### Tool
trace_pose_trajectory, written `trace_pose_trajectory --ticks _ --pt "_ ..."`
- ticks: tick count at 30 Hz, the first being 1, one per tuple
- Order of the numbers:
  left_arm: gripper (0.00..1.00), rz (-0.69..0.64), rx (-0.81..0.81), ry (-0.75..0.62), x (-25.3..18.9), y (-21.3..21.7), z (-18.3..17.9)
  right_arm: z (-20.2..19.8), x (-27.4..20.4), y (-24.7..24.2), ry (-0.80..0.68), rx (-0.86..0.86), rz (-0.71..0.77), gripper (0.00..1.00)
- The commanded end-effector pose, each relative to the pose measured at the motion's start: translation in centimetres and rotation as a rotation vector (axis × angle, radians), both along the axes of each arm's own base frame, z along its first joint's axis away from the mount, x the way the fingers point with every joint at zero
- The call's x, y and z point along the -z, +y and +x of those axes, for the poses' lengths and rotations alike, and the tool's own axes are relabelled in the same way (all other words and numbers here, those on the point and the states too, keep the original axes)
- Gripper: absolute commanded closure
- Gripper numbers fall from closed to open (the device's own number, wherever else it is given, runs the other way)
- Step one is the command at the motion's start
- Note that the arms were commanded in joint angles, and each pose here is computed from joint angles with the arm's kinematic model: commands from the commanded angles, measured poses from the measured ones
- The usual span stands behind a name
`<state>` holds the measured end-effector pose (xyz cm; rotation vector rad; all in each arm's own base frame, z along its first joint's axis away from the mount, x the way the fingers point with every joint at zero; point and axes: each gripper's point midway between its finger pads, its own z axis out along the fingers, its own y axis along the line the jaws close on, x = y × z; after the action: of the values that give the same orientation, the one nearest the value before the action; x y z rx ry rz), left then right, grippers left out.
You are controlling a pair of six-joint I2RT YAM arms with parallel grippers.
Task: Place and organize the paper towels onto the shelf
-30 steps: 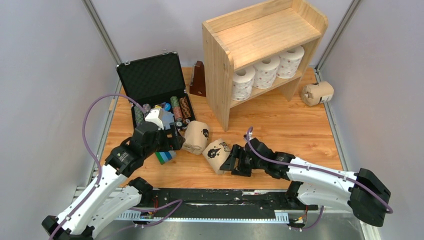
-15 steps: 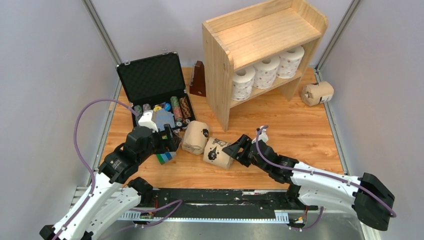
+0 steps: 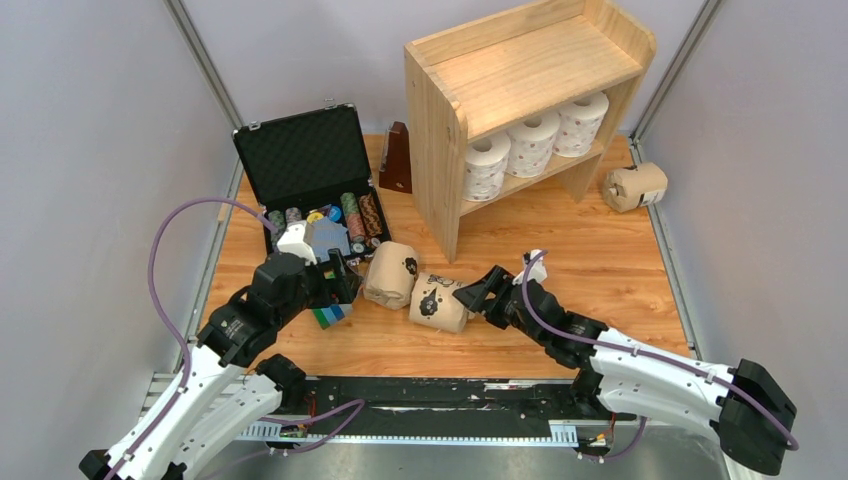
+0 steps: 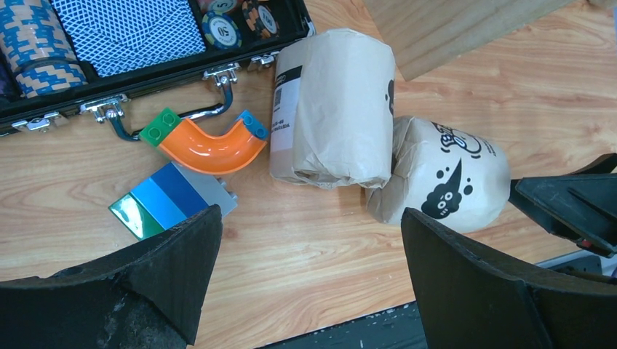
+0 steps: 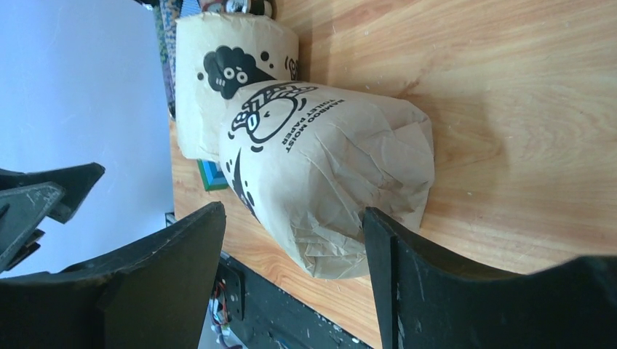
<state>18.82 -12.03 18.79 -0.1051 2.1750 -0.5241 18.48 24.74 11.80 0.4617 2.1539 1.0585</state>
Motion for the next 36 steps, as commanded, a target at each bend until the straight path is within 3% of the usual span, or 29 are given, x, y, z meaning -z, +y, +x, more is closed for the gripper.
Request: trace_pose_trajectory --ticks 1,12,23,28,36 --pt "0.0 -0.005 0.011 -0.011 0.0 -0.3 0.2 -0.7 0.3 0.8 0.003 -0.065 0.013 0.29" --pt "0.0 -0.002 0.019 0.009 0.6 -0.6 0.2 -0.2 1.0 3.1 -0.044 -0.139 0.046 0.32" --pt "0.0 0.003 0.014 0.001 0.8 -0.3 0.1 0.4 -1.4 2.2 -0.17 -0.147 0.017 0.62" --pt "0.0 -0.002 0.014 -0.03 0.1 -0.2 0.2 0.1 -3.8 0.9 -0.2 -0.166 -0.077 0.72" --pt "0.0 0.073 0.002 -0.125 -1.1 1.1 1.0 -1.2 -6.9 -3.7 -0.01 -0.165 -0.434 0.76"
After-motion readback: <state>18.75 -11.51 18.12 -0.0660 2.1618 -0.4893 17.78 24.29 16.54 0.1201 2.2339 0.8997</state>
